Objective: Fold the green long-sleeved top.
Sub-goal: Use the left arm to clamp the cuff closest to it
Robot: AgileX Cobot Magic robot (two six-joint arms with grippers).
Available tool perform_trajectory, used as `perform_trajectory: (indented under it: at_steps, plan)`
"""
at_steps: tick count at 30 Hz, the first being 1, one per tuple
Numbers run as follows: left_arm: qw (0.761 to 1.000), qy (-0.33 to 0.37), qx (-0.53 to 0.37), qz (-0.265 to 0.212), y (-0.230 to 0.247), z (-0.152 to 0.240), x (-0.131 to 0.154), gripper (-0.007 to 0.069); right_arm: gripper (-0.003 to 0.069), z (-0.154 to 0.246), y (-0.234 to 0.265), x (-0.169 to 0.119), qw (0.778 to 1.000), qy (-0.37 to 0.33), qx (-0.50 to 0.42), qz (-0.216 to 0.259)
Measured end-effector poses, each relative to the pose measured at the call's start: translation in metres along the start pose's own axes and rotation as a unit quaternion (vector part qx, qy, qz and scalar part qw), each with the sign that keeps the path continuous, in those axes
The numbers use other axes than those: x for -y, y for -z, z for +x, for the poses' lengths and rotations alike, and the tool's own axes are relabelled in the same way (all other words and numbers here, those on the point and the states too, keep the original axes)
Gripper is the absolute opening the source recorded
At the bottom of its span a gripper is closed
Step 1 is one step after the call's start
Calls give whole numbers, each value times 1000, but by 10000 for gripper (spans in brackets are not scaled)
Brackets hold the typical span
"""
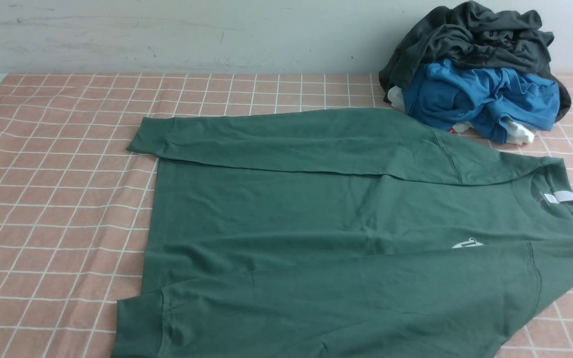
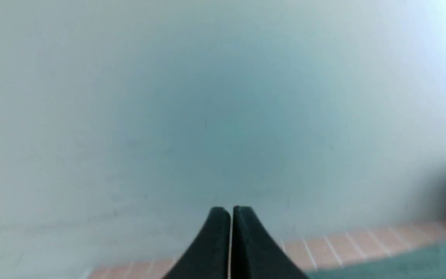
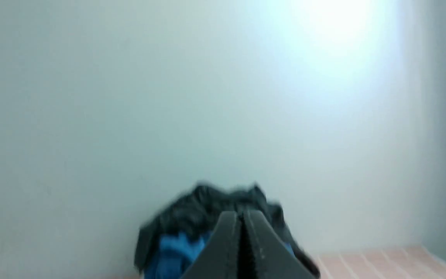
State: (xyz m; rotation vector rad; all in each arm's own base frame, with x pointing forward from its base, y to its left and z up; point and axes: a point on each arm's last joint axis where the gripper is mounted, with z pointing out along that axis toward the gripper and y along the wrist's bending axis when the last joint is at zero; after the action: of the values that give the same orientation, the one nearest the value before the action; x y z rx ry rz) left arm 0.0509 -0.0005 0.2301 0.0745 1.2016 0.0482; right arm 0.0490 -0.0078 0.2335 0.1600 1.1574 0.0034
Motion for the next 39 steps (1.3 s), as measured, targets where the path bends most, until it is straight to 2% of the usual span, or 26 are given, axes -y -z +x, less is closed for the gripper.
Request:
perform_trajectory:
  at_steps: [2,5,7,8,9,12,14,16,18,19,20,21,22,23,24,25,26,27,28,31,33,36,39]
  plan:
    - [996,43,72,-17,1,-13,-4,-3,-14,-12,1,0,997,-40,66,-4]
    - [988,100,114,-17,1,-29,-6,-3,-14,-26,3,-1,987,-85,136,-18]
    - [987,103,121,-14,-2,-45,-7,-3,-14,-33,0,-3,985,-93,142,-23]
    - [989,93,116,-8,-10,-75,-9,-3,-14,-52,-9,-8,986,-82,142,-35]
    - [989,91,112,-9,-11,-74,-9,-3,-14,-52,-9,-8,987,-79,138,-37]
    - [998,48,41,4,-46,-120,-10,-3,-14,-96,-41,-22,995,11,76,-57]
    - [998,41,-48,19,-79,-124,-7,-3,-14,-114,-66,-24,998,57,1,-41]
    - [987,50,-147,35,-102,-114,-3,-3,-14,-113,-88,-20,994,72,-84,-12]
    - [953,77,-288,56,-126,-85,5,-3,-14,-100,-107,-14,979,68,-190,24]
    - [927,93,-359,66,-134,-68,10,-3,-14,-89,-113,-13,967,65,-243,34]
    - [906,104,-404,71,-140,-53,13,-3,-14,-82,-115,-13,959,59,-276,34]
    - [874,116,-466,79,-145,-35,18,-3,-14,-70,-118,-15,943,55,-327,31]
    - [858,119,-493,84,-145,-27,20,-3,-14,-64,-119,-16,935,55,-350,28]
    - [833,122,-532,89,-147,-13,23,-1,-14,-54,-119,-19,917,62,-394,18]
    - [795,124,-586,95,-151,9,27,4,-14,-38,-118,-26,886,75,-458,-11]
    - [768,124,-621,96,-153,25,29,14,-14,-24,-117,-34,857,85,-507,-38]
    - [750,123,-642,96,-156,38,31,24,-14,-14,-116,-40,832,102,-541,-68]
    - [744,123,-650,95,-156,43,31,27,-14,-12,-116,-42,827,105,-547,-76]
    - [722,122,-675,92,-160,61,33,54,-14,5,-116,-52,789,124,-590,-120]
    - [699,121,-700,82,-166,91,35,111,-14,25,-118,-69,752,138,-619,-182]
    - [690,120,-710,75,-168,107,36,149,-14,34,-121,-77,744,139,-621,-206]
    - [678,118,-723,68,-169,126,37,199,-14,43,-125,-84,744,134,-615,-224]
    - [676,116,-725,59,-171,143,37,235,-14,49,-131,-89,752,127,-604,-231]
